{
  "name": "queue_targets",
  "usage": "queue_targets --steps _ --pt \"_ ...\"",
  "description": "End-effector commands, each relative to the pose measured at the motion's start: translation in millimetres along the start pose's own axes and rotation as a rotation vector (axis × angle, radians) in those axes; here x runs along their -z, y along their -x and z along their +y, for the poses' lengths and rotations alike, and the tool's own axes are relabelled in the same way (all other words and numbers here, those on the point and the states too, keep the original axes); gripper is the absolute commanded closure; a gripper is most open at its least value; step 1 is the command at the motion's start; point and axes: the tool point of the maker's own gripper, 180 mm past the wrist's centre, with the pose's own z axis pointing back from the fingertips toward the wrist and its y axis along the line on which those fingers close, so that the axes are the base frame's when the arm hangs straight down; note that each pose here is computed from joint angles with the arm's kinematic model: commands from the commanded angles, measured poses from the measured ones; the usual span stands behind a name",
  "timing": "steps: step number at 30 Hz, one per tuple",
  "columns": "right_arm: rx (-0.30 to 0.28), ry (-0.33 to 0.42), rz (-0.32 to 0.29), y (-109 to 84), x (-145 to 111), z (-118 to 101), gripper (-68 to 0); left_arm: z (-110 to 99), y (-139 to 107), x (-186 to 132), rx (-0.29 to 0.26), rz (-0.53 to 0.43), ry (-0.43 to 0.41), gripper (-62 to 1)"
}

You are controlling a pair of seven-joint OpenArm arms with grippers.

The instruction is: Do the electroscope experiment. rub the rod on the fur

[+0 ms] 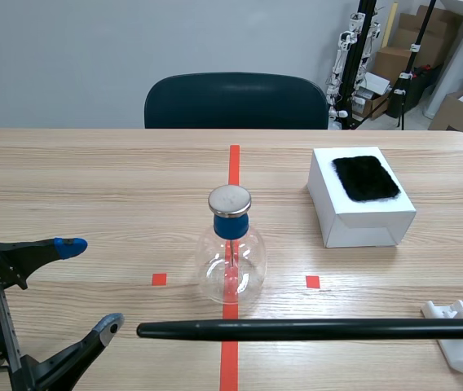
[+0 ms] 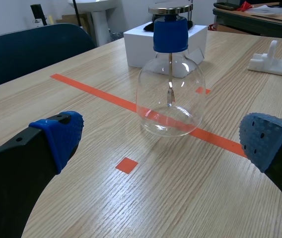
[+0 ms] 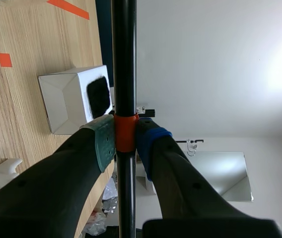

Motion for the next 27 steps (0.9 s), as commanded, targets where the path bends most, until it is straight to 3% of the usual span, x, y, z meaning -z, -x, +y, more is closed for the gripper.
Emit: queue_targets --steps 1,13,20,27 --pt "-0.024 0.055 0.006 1.8 1.7 -13.1 -0.4 4.4 -7.1 0.5 0.016 -0.024 -0.005 -62.3" --pt "-0.043 0.102 0.062 31.2 0.6 -29.2 -0.4 4.4 -7.1 0.5 0.016 -0.024 -0.005 -62.3" --pt "-0.097 0.197 0.158 70.6 1.1 -57.5 -0.4 4.5 -7.2 0.6 0.016 -0.024 -0.005 -62.3" --pt "-0.067 0.202 0.264 118.5 -6.0 -77.1 -0.4 4.5 -7.2 0.6 0.016 -0.024 -0.005 -62.3"
